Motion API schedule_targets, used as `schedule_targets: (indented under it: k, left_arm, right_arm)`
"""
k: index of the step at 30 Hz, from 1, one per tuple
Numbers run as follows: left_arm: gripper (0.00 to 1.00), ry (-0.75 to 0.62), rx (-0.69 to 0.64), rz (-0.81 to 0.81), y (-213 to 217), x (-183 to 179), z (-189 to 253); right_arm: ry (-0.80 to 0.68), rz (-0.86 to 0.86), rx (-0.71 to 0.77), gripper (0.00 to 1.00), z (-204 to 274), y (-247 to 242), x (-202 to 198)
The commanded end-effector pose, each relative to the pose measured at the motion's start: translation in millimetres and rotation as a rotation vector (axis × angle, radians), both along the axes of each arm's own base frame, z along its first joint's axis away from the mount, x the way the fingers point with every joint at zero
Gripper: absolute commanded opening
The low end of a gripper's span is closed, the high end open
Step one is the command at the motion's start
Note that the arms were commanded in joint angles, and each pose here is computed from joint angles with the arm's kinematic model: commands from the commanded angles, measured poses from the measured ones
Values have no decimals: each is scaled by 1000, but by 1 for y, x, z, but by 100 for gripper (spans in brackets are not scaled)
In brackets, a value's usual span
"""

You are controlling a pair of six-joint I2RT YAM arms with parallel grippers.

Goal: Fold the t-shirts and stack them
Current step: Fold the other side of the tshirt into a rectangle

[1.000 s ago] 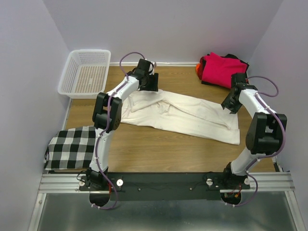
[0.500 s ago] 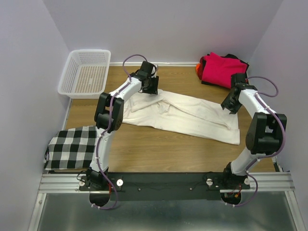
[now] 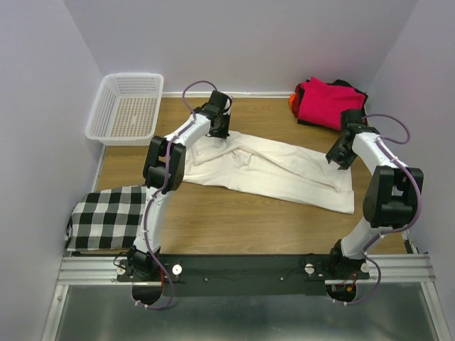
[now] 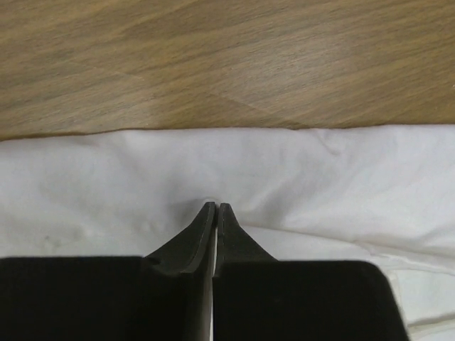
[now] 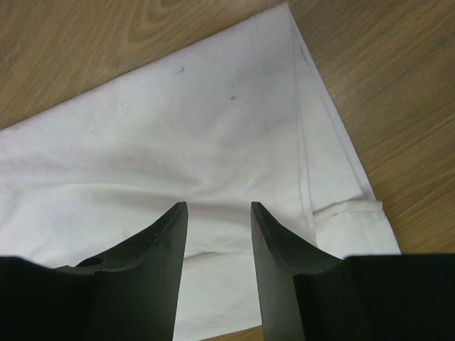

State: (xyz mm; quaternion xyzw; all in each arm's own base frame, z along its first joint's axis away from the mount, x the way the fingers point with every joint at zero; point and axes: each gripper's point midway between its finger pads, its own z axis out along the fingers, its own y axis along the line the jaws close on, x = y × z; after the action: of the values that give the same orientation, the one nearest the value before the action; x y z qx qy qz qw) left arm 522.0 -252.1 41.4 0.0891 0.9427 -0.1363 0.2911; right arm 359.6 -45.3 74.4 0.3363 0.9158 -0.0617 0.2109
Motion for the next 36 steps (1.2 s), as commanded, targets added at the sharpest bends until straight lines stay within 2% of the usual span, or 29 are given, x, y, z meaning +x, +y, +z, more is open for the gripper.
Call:
schedule_targets:
  k: [1,18,30,36]
  left_arm:
    - [0,10,49,3,8,-7,-4]
    - [0,-58,13,-32,4,-28,58]
    - [0,-23,56,-102,1,-81,70]
    - [0,-6,88,-91,17,-109,76]
  right_arm:
    - [-18,12,10,49,4,4,-1]
    - [-11,9,-1,49,3,2,-7]
    - [1,8,-7,48,-1,1,-13]
    - [8,14,-3,48,-3,2,-14]
